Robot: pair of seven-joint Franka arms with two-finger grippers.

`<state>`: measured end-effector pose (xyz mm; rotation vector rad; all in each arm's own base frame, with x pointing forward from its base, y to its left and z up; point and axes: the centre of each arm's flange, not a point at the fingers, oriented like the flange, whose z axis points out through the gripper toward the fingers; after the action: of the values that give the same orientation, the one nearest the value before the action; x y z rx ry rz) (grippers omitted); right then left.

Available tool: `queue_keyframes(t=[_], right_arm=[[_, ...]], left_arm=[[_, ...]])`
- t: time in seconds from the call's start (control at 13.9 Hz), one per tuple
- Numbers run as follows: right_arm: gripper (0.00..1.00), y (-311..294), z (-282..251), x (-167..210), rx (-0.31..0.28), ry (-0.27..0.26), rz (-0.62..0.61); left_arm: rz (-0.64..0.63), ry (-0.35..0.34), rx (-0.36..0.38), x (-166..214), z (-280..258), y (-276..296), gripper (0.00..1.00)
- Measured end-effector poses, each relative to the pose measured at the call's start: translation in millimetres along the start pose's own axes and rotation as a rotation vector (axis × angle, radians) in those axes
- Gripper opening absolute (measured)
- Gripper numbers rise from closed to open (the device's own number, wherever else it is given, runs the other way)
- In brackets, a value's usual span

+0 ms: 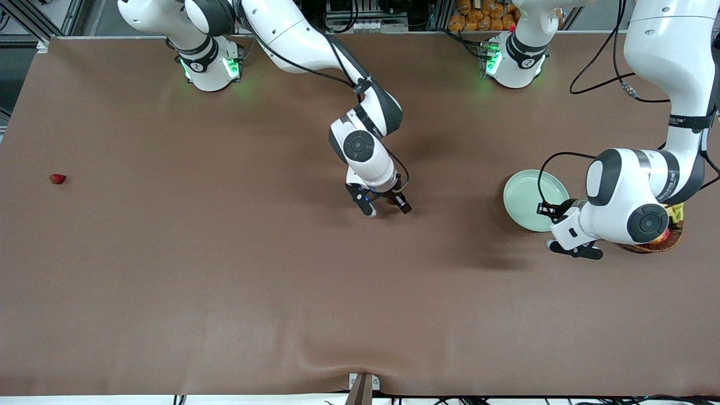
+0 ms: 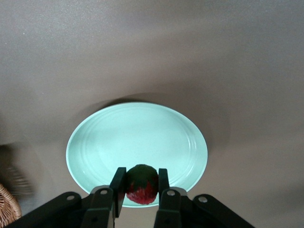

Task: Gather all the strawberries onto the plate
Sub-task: 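Set the second strawberry at mid-table with the right gripper and open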

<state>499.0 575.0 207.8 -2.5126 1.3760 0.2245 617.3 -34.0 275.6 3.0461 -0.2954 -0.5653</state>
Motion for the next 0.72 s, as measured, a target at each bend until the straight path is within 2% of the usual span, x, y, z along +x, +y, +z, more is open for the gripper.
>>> queue_keyframes(t=[0.07, 0.22, 0.43, 0.65, 0.72], right_arm=[[1.0, -5.5, -14.6, 8.2, -0.029, 0.005, 0.007], [1.0, -21.9, -54.2, 36.5, -0.067, 0.018, 0.034], [1.0, -43.6, -107.2, 96.1, -0.064, 0.044, 0.039], [1.0, -51.5, -137.4, 163.7, -0.056, 0.09, -0.026], [1.0, -52.3, -144.9, 184.7, -0.054, 0.1, -0.051]], left_arm=[[0.0, -0.001, 0.0, -0.2, 0.4, -0.1, 0.32], [-0.002, -0.027, -0.004, -3.7, 8.6, -0.8, 0.32], [-0.016, -0.078, -0.017, -11.8, 36.1, -9.5, 0.32], [-0.019, -0.081, -0.025, -7.2, 55.2, -13.7, 0.32], [-0.018, -0.078, -0.026, -4.7, 60.2, -13.5, 0.38]])
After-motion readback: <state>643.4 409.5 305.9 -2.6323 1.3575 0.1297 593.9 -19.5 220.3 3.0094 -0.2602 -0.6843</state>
